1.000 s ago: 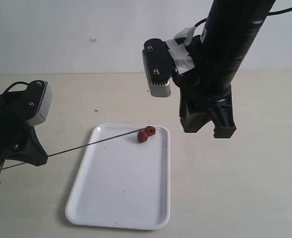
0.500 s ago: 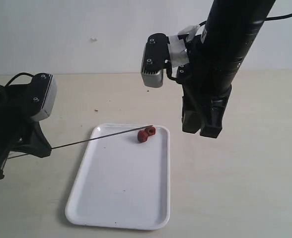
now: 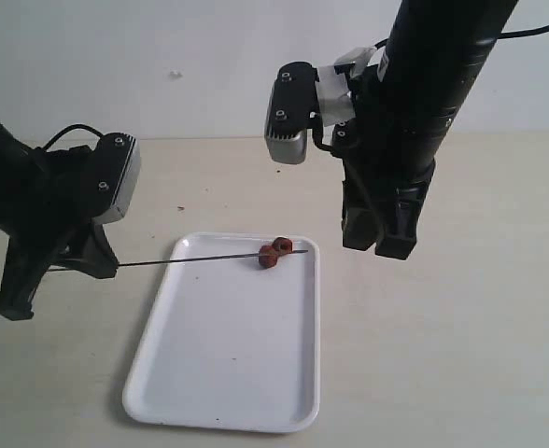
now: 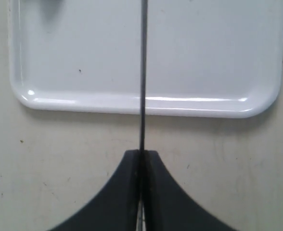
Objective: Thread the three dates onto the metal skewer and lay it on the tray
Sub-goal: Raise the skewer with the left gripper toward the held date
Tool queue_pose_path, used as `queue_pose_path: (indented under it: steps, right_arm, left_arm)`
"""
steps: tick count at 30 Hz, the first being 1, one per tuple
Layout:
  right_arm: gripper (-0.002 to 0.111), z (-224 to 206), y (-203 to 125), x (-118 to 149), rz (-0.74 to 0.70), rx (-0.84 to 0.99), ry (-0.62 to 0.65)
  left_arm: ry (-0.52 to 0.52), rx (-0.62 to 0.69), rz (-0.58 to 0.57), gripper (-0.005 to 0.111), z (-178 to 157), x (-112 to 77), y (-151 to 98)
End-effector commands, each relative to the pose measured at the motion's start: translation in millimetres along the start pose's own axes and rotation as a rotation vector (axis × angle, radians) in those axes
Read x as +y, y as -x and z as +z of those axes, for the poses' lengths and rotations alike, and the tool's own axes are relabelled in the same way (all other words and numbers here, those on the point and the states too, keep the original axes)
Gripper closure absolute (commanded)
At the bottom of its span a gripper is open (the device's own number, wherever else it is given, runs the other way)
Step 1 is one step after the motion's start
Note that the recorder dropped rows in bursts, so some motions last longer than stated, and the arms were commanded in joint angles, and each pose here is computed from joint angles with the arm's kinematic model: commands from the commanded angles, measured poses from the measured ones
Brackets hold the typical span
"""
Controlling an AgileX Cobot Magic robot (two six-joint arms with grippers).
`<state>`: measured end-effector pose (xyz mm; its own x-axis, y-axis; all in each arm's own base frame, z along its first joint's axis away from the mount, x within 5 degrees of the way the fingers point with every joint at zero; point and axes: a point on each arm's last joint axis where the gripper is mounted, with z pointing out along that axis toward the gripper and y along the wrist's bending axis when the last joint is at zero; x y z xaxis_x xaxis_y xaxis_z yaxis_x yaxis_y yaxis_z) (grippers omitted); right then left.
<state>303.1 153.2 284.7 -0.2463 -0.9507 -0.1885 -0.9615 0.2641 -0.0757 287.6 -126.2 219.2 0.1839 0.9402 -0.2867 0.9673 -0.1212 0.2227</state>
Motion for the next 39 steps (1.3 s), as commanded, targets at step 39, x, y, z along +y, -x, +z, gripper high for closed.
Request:
queue_pose_path:
  steps: [39]
  right_arm:
    - [0.077, -4.6, -3.8, -2.1, -0.010, 0.030, -0.038]
  left_arm:
    - [0.043, -0.074, 0.032, 0.107, 10.1, 18.5, 25.6]
